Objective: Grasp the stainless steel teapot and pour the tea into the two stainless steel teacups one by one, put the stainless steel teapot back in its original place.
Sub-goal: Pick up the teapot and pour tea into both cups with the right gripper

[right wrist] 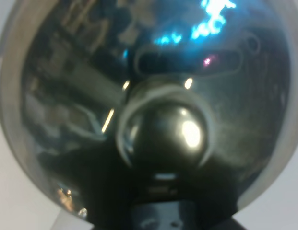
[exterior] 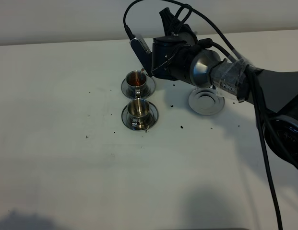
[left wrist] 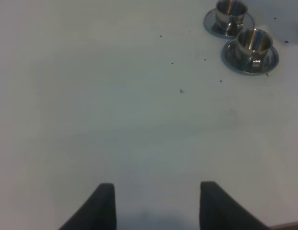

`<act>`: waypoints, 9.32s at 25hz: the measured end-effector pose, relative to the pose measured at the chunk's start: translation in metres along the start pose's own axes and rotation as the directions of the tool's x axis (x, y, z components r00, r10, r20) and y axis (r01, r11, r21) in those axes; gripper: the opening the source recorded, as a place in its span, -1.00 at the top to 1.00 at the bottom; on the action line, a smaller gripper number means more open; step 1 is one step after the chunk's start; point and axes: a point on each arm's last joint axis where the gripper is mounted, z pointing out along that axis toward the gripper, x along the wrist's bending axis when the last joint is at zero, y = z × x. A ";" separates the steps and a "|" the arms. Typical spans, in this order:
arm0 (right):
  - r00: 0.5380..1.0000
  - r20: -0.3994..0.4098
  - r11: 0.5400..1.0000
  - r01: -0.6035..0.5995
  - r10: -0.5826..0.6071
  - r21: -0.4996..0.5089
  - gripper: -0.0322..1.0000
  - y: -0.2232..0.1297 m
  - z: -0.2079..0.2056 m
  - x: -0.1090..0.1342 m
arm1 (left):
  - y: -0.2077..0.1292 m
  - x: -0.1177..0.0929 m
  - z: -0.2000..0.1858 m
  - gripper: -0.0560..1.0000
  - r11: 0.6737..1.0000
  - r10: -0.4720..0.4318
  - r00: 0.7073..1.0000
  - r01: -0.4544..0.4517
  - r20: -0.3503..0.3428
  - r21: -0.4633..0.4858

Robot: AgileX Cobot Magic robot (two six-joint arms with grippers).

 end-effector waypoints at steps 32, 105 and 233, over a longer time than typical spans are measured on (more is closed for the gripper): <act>0.996 0.051 0.998 0.068 -0.068 0.016 0.59 -0.001 0.000 -0.005 | 0.000 0.000 0.000 0.08 1.000 0.000 1.000 0.000 0.000 0.000; 0.423 -0.624 0.650 -0.737 0.657 0.184 0.59 -0.033 -0.100 0.035 | 0.000 0.000 0.000 0.08 1.000 0.000 1.000 0.000 0.000 0.000; 0.944 0.064 0.946 0.321 -0.324 0.042 0.59 0.019 -0.083 0.020 | 0.000 0.000 0.000 0.08 1.000 0.000 1.000 0.000 0.001 0.000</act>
